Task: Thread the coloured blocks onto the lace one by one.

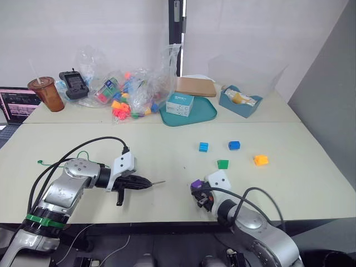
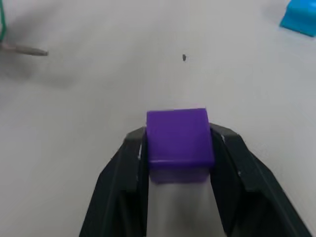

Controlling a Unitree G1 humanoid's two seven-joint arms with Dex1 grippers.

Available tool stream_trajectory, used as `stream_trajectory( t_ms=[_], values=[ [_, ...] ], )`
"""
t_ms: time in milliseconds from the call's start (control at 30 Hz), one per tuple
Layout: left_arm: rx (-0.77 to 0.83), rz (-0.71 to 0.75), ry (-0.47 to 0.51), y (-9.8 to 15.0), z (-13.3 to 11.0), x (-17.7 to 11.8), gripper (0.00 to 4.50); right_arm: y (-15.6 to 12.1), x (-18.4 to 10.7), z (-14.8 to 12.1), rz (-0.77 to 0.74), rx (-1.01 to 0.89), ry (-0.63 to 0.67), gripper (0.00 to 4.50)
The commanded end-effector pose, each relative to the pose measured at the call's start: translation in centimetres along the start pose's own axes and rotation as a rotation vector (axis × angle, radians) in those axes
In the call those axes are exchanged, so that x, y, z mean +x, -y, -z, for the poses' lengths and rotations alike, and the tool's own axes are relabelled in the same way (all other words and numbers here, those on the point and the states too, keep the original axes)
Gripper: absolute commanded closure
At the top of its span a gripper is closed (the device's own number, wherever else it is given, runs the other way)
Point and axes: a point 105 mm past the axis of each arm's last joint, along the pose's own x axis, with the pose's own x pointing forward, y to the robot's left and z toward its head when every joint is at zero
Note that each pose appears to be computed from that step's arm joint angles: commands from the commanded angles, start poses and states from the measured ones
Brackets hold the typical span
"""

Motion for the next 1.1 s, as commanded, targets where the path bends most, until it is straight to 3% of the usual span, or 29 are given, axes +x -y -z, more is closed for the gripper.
stream_trajectory(
  t_ms=[33, 267, 367, 533, 700, 867, 967, 1100],
  values=[
    [0.029, -0.017, 0.008, 0.0, -0.6, -0.7, 4.5, 0.1, 0.2, 1.3, 0.016, 0.044, -0.021, 2.3],
    [0.018, -0.025, 0.007, 0.5, -0.4, -1.0, 4.5, 0.9, -1.3, -3.4, -0.095, 0.037, 0.136, 0.03],
    [0.021, -0.021, 0.006, 0.8, -0.6, -1.1, 4.5, 1.6, -2.5, -5.4, -0.243, -0.096, 0.143, 0.03],
    [0.038, 0.025, -0.019, 1.9, -0.8, -1.3, 4.5, 1.0, -4.6, -7.3, -0.674, -0.252, 0.087, 0.03],
    [0.041, 0.074, -0.036, 3.3, -1.7, -0.8, 4.5, 1.0, -4.1, -7.7, -0.968, -0.483, -0.021, 0.03],
    [0.083, 0.051, -0.083, 4.1, -1.8, 0.4, 4.5, 2.7, -0.7, -5.6, -1.046, -0.761, -0.103, 0.03],
    [0.021, 0.031, -0.027, 4.4, -3.3, 1.4, 4.5, 3.4, 1.1, -5.3, -1.069, -0.803, -0.111, 0.03],
    [-0.002, 0.023, -0.045, 5.0, -3.8, 2.2, 4.5, 4.2, 1.9, -4.4, -1.123, -0.838, -0.142, 0.03]
  ],
)
